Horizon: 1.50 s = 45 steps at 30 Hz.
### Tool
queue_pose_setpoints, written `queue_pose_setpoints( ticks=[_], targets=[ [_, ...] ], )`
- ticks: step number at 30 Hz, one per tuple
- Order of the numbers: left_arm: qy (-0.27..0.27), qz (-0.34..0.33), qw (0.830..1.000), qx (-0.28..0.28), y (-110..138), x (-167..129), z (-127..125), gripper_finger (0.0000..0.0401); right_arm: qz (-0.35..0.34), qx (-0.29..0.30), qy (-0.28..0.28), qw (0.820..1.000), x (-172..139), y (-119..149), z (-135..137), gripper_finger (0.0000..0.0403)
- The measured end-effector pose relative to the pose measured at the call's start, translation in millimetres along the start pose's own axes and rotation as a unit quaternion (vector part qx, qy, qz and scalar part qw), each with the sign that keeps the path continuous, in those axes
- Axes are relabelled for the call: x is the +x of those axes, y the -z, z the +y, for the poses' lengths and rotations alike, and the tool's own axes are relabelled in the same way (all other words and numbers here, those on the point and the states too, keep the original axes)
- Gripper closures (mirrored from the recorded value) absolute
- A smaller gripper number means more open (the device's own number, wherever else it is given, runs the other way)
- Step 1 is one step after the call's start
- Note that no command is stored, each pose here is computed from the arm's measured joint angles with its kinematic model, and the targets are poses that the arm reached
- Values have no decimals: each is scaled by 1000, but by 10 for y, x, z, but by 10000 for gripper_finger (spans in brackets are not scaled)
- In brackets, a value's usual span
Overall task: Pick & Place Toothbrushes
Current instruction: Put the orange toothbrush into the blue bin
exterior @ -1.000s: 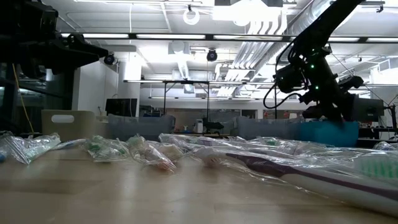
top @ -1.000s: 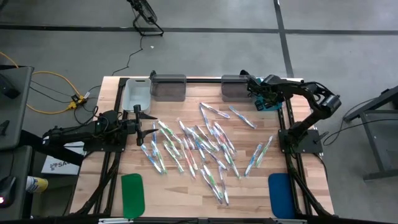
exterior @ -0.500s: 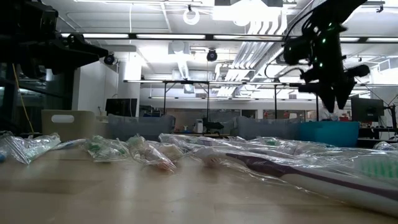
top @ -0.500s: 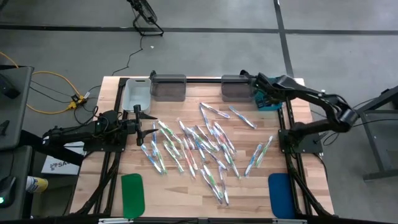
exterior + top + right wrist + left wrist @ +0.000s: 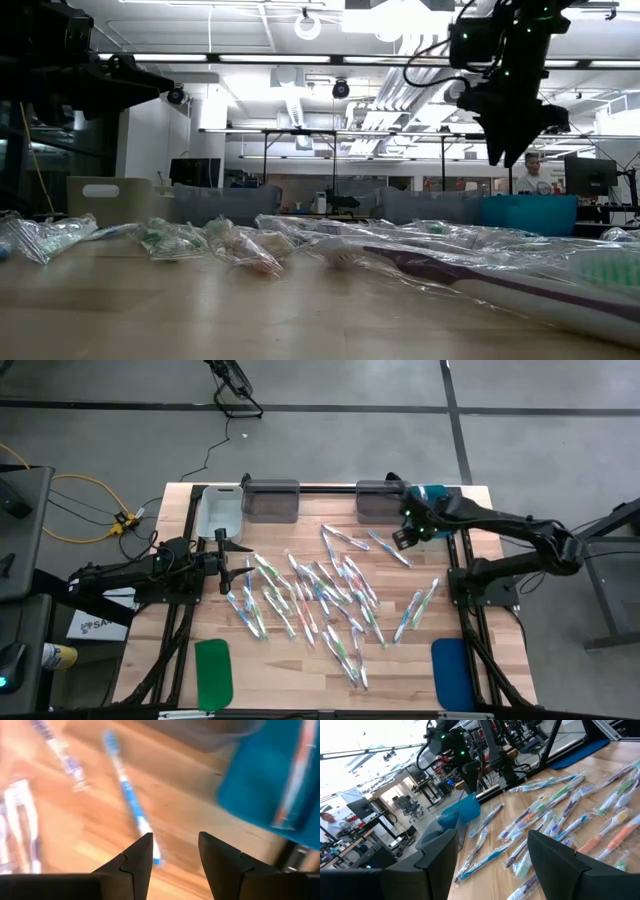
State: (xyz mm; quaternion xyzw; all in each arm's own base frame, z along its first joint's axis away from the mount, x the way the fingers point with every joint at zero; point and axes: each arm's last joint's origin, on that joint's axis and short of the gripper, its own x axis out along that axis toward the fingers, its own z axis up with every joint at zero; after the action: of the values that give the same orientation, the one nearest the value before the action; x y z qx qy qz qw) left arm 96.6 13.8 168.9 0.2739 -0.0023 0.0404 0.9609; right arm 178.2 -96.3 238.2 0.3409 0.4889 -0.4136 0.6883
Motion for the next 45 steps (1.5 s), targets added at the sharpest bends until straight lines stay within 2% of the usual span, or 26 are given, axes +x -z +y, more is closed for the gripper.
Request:
queue_pose_setpoints(
  ticks=[7, 12, 18, 27, 33, 40, 45],
  targets=[
    [0, 0, 1000, 0, 0, 0, 0, 169, -33, -36, -69, 996, -73, 203, 392, 251],
    [0, 0, 1000, 0, 0, 0, 0, 169, -64, -87, -126, 986, -121, 359, 681, 251],
    [0, 0, 1000, 0, 0, 0, 0, 169, -88, -142, -127, 978, 13, 547, 1007, 251],
    [0, 0, 1000, 0, 0, 0, 0, 169, -50, -196, -118, 972, 461, 788, 1383, 251],
    [0, 0, 1000, 0, 0, 0, 0, 169, -32, -193, -153, 969, 635, 813, 1527, 251],
    [0, 0, 1000, 0, 0, 0, 0, 169, -29, -119, -137, 983, 738, 744, 1514, 251],
    [0, 0, 1000, 0, 0, 0, 0, 169, -26, -112, -138, 984, 763, 729, 1515, 251]
  ],
)
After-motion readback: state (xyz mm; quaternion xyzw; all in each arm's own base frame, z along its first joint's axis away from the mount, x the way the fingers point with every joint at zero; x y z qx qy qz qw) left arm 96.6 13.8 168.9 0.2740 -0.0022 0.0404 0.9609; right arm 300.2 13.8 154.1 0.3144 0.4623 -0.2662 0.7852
